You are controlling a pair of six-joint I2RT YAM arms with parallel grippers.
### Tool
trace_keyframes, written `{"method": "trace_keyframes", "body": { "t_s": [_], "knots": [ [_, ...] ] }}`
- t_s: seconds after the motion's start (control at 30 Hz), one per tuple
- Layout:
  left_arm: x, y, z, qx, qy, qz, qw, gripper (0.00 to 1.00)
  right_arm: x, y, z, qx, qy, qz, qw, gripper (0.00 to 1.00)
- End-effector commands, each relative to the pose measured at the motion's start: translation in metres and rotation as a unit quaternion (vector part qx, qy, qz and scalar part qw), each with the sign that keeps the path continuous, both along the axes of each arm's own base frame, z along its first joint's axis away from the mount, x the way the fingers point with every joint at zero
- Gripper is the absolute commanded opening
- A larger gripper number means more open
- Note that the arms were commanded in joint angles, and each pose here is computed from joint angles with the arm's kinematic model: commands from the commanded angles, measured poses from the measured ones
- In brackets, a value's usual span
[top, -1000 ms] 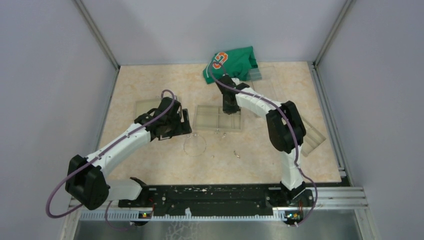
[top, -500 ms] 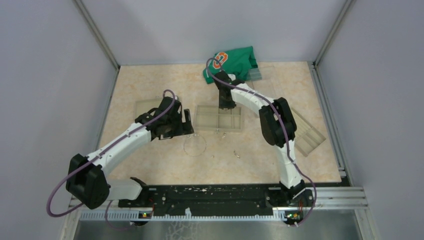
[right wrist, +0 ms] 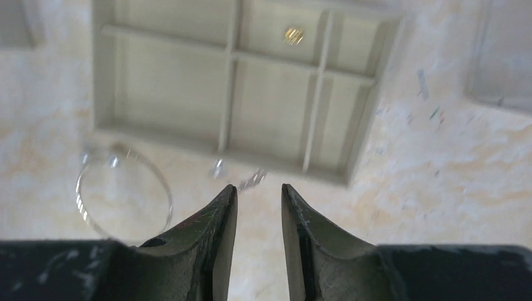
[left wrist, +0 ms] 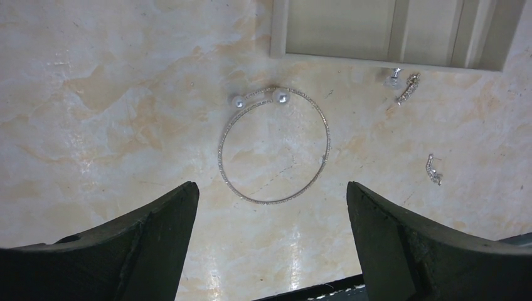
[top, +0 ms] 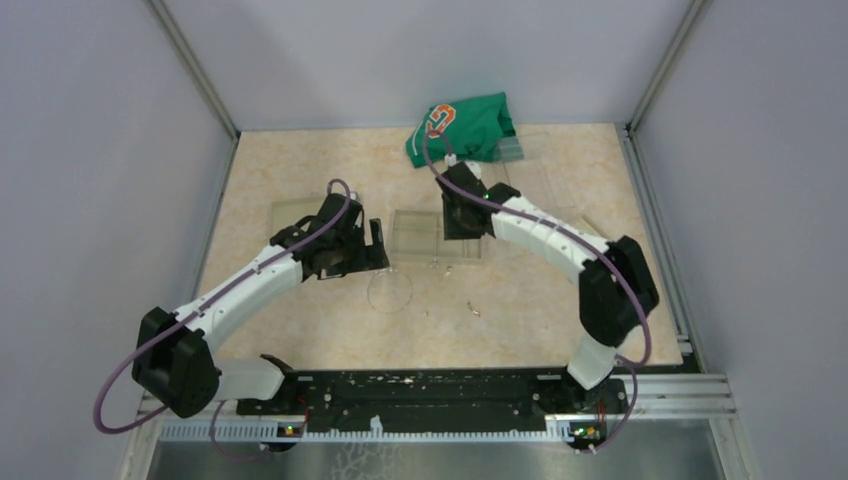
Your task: Organize the mixed jewelry
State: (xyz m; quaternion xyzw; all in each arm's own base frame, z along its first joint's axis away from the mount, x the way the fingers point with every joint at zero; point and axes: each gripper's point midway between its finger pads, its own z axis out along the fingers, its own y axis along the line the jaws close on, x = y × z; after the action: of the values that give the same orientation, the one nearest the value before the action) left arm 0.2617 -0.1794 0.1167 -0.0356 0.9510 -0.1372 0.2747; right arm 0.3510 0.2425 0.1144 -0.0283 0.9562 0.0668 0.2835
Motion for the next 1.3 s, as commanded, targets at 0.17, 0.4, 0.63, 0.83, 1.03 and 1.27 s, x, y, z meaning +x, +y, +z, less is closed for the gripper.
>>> {"method": "trace_keyframes", "body": {
  "t_s": [0.17,0.4,0.63,0.83,1.03,1.27],
  "knots": [
    [-0.002,0.021,0.002,-0.032,0.013,0.045,0.998,0.95,-0.126,0.065,-0.002,0.067,0.023,0.103,0.992,0.38],
    [-0.005,0.042,0.008,-0.045,0.001,0.07,0.997,0.95,-0.157,0.092,-0.034,0.049,0.051,0.135,0.988,0.38],
    [-0.014,0.047,0.003,-0.037,0.011,0.068,0.997,0.95,-0.164,0.1,-0.063,0.03,0.074,0.148,0.986,0.36],
    [-0.014,0.048,0.002,-0.034,0.011,0.063,0.997,0.95,-0.167,0.09,-0.082,0.005,0.084,0.141,0.986,0.33],
    [-0.015,0.042,0.0,-0.043,0.02,0.051,0.998,0.96,-0.166,0.081,-0.095,-0.02,0.085,0.139,0.986,0.3],
    [-0.014,0.041,0.002,-0.043,0.018,0.051,0.998,0.96,-0.162,0.083,-0.103,-0.03,0.083,0.141,0.986,0.24]
  ]
}}
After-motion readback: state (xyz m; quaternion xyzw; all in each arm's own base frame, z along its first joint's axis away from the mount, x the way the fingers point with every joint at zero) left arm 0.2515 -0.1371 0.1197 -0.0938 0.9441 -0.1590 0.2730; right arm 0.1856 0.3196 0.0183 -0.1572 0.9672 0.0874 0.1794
